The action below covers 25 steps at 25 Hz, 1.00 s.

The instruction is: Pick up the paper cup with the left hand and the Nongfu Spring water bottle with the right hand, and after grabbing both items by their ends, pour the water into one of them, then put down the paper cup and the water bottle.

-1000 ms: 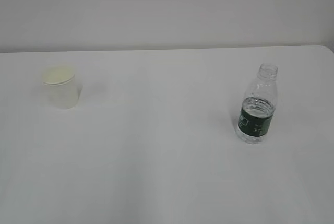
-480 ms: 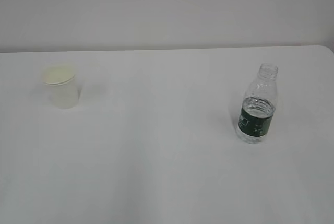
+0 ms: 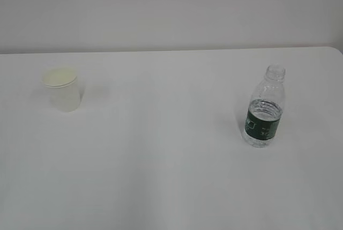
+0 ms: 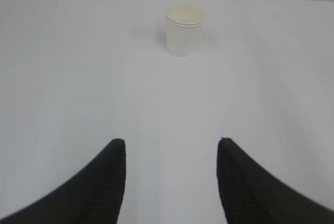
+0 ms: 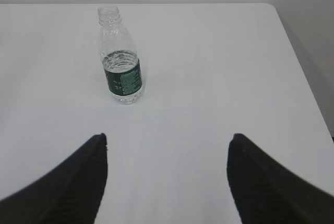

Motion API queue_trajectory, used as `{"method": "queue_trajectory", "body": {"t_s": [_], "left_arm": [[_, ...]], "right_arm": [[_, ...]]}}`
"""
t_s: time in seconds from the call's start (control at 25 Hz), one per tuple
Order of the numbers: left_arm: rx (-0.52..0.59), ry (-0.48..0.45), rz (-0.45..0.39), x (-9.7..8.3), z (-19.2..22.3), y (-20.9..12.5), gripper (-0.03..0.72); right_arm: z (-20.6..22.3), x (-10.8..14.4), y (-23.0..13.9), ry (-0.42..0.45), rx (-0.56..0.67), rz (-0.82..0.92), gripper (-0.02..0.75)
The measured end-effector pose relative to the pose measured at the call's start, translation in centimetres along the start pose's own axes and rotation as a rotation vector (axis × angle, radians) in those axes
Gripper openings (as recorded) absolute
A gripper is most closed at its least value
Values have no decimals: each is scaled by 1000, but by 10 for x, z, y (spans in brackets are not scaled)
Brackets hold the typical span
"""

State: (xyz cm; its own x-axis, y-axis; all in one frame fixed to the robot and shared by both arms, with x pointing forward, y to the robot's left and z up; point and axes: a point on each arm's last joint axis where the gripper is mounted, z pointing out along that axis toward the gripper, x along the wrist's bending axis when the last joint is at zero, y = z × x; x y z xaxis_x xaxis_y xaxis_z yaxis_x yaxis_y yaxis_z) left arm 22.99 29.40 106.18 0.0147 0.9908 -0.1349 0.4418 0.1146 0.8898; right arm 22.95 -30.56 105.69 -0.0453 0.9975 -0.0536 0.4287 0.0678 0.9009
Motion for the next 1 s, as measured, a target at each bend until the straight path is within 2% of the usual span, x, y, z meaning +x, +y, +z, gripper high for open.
{"method": "queue_trajectory", "body": {"t_s": [0.6, 1.0], "left_arm": [[-7, -5, -28, -2, 32, 33, 398], [-66, 26, 12, 1, 59, 57, 398]], "right_arm": [[33, 2, 32, 10, 2, -30, 535], [58, 4, 49, 17, 10, -38, 535]]}}
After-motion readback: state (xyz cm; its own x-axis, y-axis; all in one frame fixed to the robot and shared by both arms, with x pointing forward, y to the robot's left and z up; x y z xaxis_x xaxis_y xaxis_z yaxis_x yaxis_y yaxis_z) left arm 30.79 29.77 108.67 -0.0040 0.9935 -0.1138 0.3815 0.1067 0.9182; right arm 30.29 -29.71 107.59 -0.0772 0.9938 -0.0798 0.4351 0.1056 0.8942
